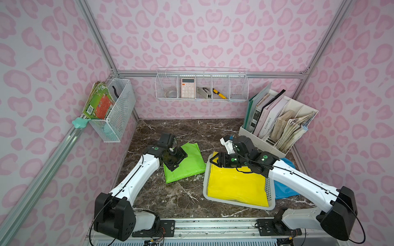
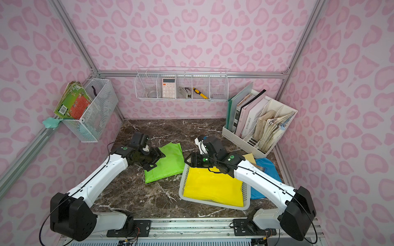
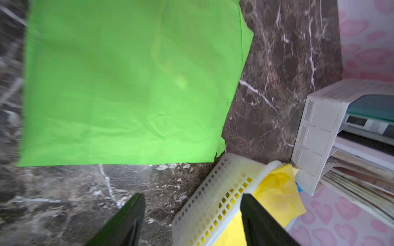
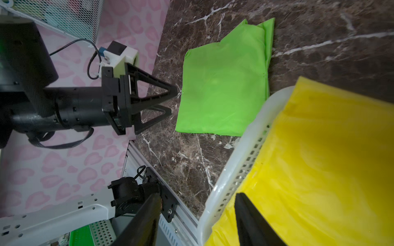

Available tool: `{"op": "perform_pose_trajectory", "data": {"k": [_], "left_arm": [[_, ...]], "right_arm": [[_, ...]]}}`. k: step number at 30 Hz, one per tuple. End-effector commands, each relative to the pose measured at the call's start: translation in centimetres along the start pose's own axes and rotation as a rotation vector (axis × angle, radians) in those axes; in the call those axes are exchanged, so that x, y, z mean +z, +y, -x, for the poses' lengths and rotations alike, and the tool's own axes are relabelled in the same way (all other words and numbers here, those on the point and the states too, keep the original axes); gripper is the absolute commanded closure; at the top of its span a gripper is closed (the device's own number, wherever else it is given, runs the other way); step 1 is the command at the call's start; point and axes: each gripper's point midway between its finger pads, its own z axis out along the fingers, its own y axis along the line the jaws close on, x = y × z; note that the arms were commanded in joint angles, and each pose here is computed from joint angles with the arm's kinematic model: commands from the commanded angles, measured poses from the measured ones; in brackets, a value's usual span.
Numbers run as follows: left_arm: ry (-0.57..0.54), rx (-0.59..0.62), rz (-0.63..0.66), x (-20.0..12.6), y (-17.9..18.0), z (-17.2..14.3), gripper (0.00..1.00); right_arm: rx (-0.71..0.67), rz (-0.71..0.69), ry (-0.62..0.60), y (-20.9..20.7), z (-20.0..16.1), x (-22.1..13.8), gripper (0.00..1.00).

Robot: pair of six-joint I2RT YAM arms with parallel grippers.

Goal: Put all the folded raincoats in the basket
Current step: Move the basket to the center of the board, then pick up the raincoat from the center of the board.

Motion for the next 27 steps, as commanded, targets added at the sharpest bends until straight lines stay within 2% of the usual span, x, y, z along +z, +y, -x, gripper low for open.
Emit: {"op": "perform_pose_trajectory", "data": {"k": [1, 7, 11, 18, 20, 27], "left_arm": [[0.024, 0.025, 0.037, -2.1, 2.6, 0.9, 0.24], [0.017, -0.108, -0.035, -3.4, 5.3, 4.5, 0.25], [0.006, -0.143, -0.062, -3.5, 6.4, 5.7, 0.25], [0.027, -0.159, -0.085, -3.4, 7.4, 6.0, 0.27], [0.018, -0.157, -0.080, -3.6, 7.8, 6.2, 0.26], [-0.010, -0.136, -0.066, -4.6, 8.5, 6.3, 0.26]], "right_arm": [[0.067, 0.019, -0.081, 2.4, 0.5, 1.7, 0.41], [0.073, 0.028, 0.043, 5.6, -4.3, 8.3, 0.41], [0.094, -0.032, 0.079, 5.2, -5.6, 12.0, 0.41], [0.247, -0.099, 0.156, 2.7, -8.7, 18.2, 0.40], [0.259, -0.100, 0.149, 3.6, -8.2, 19.5, 0.39], [0.360, -0.194, 0.096, 0.8, -7.6, 22.4, 0.38]]}}
